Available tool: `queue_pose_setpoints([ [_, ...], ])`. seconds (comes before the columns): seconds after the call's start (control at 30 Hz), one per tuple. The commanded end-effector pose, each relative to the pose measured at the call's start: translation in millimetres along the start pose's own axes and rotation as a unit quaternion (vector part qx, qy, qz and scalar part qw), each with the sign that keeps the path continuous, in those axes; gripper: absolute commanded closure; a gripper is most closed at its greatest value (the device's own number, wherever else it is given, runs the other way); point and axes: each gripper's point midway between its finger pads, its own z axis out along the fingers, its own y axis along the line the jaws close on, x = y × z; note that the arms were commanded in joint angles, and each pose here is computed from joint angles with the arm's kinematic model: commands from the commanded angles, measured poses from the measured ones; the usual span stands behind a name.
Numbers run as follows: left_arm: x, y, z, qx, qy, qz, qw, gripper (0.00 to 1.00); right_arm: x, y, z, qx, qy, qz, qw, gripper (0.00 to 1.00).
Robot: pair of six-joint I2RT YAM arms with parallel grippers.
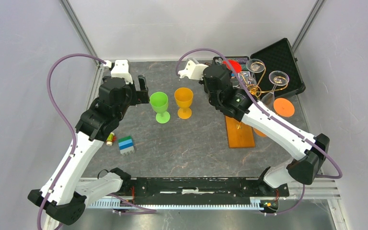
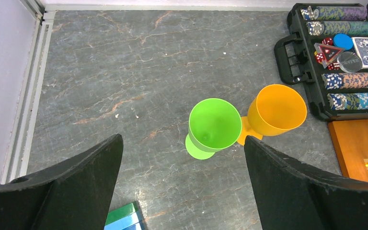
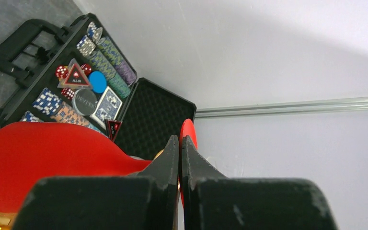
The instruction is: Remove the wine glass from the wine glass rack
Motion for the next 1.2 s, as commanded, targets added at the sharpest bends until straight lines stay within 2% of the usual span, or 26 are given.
queue_pose_setpoints([
  [0.0,-11.6,-3.9,-0.2,0.007,-0.021,-0.023,0.999,0.00,-6.3,-36.4,-9.3,0.061,-0.020,0.036,0.997,1.00],
  [0.23,-13.2,-8.2,-4.1,0.023,-0.023,-0.026,0.999,0.00,16.0,-43.2,-9.7,0.086,0.024,0.026,0.996,1.00],
  [0.33,-13.5,-12.5,-5.5,0.035,-0.022,-0.028,0.999,0.00,22.8,-47.6,-15.2,0.089,0.021,0.035,0.995,1.00],
  [0.53,-15.6,-24.1,-7.3,0.065,-0.018,-0.041,0.997,0.00,15.9,-44.0,-27.2,0.045,-0.044,0.079,0.995,1.00],
  [0.83,-20.5,-51.8,-11.4,0.137,-0.022,-0.070,0.988,0.00,3.9,-23.7,-45.3,-0.048,-0.118,0.093,0.987,1.00],
  [1.0,-17.8,-65.6,-9.9,0.166,-0.013,-0.087,0.982,0.00,-7.8,-23.2,-55.6,-0.067,-0.166,0.124,0.976,1.00],
  [1.17,-13.3,-83.1,-14.0,0.211,-0.002,-0.118,0.970,0.00,-30.8,-30.0,-63.7,-0.068,-0.228,0.180,0.954,1.00],
])
